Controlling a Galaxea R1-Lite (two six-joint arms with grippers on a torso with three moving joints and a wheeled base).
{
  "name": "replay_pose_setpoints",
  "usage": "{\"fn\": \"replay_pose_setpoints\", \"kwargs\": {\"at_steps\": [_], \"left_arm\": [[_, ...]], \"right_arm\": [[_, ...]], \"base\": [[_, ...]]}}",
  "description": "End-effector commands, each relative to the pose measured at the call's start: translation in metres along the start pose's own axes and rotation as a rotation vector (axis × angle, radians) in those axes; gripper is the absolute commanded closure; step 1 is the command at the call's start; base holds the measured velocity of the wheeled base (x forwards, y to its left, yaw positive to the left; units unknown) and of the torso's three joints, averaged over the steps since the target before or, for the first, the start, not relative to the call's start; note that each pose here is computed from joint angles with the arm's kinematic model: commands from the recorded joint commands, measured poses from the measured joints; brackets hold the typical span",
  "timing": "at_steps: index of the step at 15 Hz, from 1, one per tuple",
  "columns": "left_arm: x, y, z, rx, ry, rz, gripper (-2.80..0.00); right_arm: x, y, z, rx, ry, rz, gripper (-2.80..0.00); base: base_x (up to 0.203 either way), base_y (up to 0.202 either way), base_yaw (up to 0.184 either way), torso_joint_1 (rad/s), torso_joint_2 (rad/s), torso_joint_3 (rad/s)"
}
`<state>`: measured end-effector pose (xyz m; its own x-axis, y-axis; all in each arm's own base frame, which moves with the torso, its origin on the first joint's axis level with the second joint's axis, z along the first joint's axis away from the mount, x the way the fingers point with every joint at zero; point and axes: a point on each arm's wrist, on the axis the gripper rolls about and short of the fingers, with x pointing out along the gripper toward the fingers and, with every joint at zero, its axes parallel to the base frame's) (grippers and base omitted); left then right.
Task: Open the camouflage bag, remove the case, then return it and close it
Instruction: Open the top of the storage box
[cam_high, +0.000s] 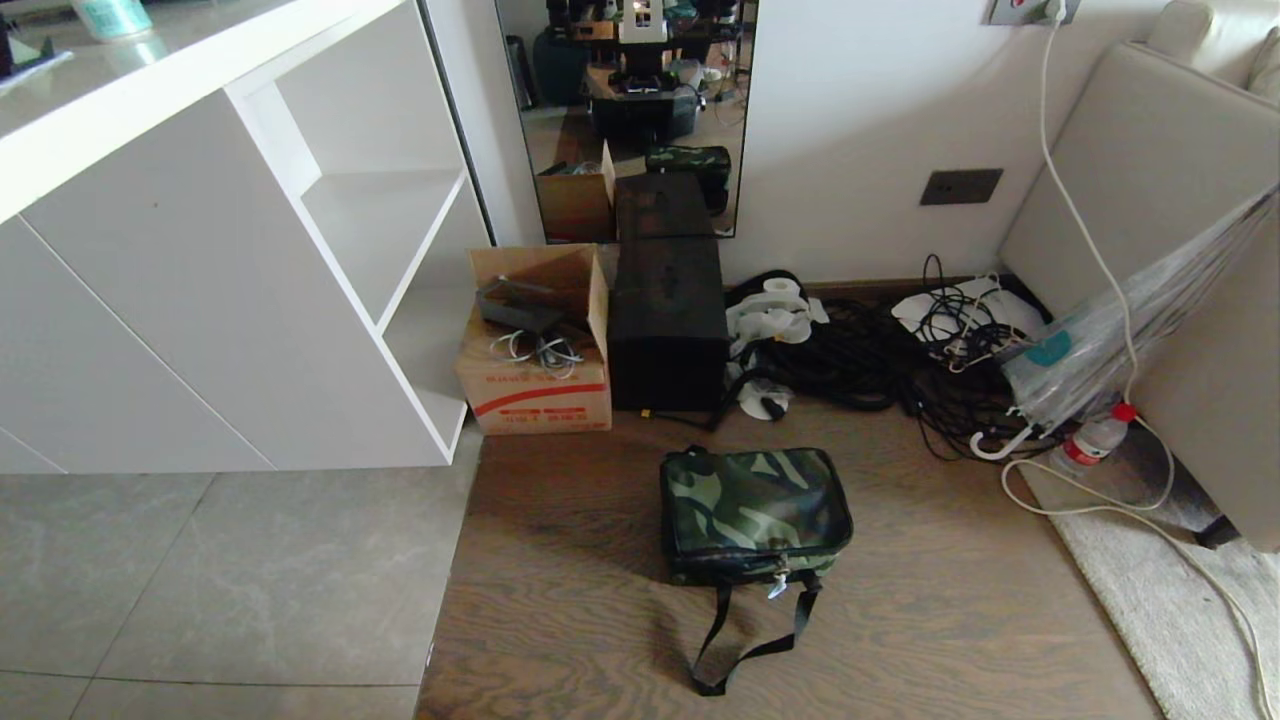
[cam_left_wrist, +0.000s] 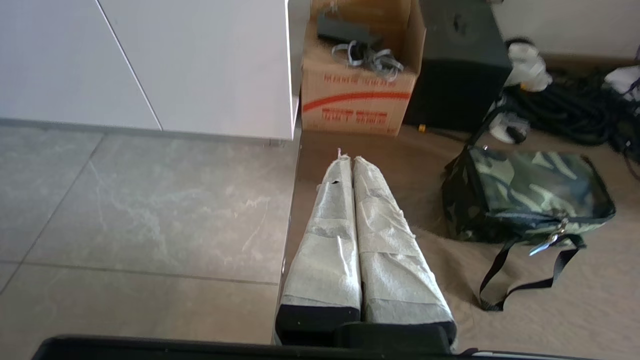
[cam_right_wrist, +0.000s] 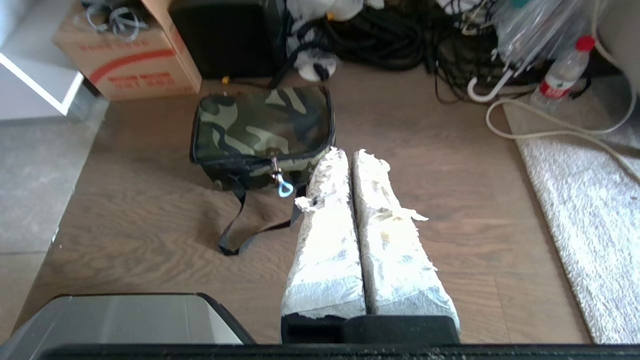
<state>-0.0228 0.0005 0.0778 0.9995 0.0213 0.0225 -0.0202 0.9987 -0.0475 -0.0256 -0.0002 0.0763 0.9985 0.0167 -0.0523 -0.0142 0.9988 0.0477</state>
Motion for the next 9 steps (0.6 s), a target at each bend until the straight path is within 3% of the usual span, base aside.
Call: {"fn": "replay_pose_setpoints", "kwargs": {"at_steps": [1,9], "left_arm": [[0.0006,0.0001,-0.0025,0.000,0.009,0.002,0.00],[0.0006,0.0001,-0.0025,0.000,0.009,0.001,0.00]], "right_arm": [[0.0000,0.0000,0.0000,0.000,0.001,0.002,0.00],[0.0000,0.0000,0.0000,0.000,0.001,0.002,0.00]], "base": [[0.000,0.000,0.000,0.004,0.00,-0.199],[0.000,0.000,0.000,0.003,0.00,-0.197]]}}
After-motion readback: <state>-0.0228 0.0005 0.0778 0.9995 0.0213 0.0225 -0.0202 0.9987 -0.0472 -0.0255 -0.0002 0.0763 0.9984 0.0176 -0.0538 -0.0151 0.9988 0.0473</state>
